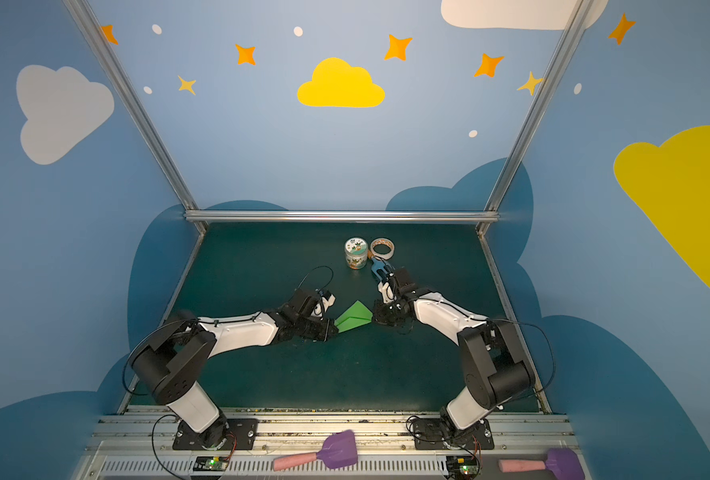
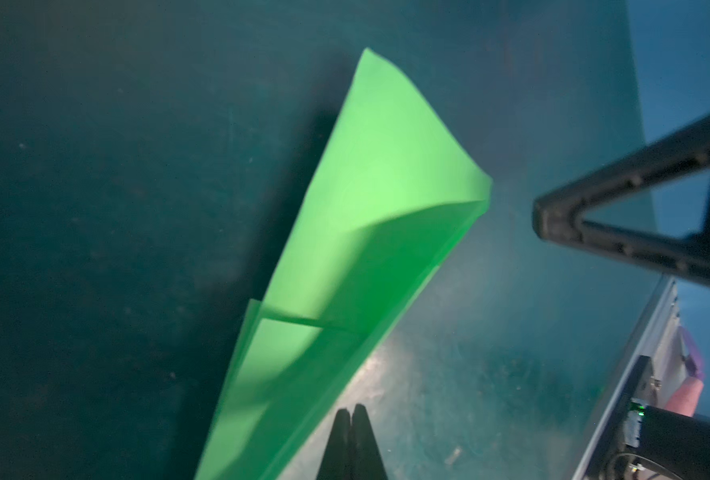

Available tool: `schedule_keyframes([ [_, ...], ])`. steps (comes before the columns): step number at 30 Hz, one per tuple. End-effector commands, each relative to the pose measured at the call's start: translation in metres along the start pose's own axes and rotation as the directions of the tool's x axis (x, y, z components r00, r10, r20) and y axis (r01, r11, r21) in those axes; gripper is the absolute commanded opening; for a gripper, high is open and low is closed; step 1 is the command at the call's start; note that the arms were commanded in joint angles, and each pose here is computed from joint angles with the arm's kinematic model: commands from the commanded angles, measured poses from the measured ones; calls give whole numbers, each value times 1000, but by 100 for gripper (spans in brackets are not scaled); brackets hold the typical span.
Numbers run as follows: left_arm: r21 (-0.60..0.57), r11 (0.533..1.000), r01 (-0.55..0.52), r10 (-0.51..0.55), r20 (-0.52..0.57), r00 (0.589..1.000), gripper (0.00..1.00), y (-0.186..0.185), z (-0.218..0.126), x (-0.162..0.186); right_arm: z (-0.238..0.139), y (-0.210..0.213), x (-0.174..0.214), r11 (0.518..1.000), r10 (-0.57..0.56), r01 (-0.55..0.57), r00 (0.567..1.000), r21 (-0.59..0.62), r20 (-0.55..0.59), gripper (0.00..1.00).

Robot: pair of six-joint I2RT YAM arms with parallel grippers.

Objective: Fold a paper plane with a square sheet of paper (fold left side to right side)

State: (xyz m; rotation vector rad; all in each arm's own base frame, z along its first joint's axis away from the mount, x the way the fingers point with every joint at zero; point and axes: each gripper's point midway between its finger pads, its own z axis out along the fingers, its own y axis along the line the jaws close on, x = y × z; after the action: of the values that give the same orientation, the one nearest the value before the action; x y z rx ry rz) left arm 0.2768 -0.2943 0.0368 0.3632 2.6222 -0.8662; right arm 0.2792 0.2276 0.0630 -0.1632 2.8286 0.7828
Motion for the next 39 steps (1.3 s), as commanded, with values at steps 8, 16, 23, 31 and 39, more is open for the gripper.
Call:
schedule_keyframes([
  [8,-48,998,35,-36,-10,999,3,27,14,5,31,45,4,998,-61,60,997,-22,-47,2],
  [16,-48,998,45,-46,-9,999,3,31,15,5,55,48,-7,998,-67,67,996,12,-56,1],
  [23,23,999,45,-46,67,997,3,5,-13,-17,67,19,-4,996,-44,50,996,71,-76,0],
  [31,-16,998,67,-65,85,994,5,16,-24,-41,70,10,0,998,-26,31,997,64,-74,0],
  [39,-83,992,95,-92,39,995,17,41,-4,-34,75,9,7,998,-34,38,995,40,-98,0],
])
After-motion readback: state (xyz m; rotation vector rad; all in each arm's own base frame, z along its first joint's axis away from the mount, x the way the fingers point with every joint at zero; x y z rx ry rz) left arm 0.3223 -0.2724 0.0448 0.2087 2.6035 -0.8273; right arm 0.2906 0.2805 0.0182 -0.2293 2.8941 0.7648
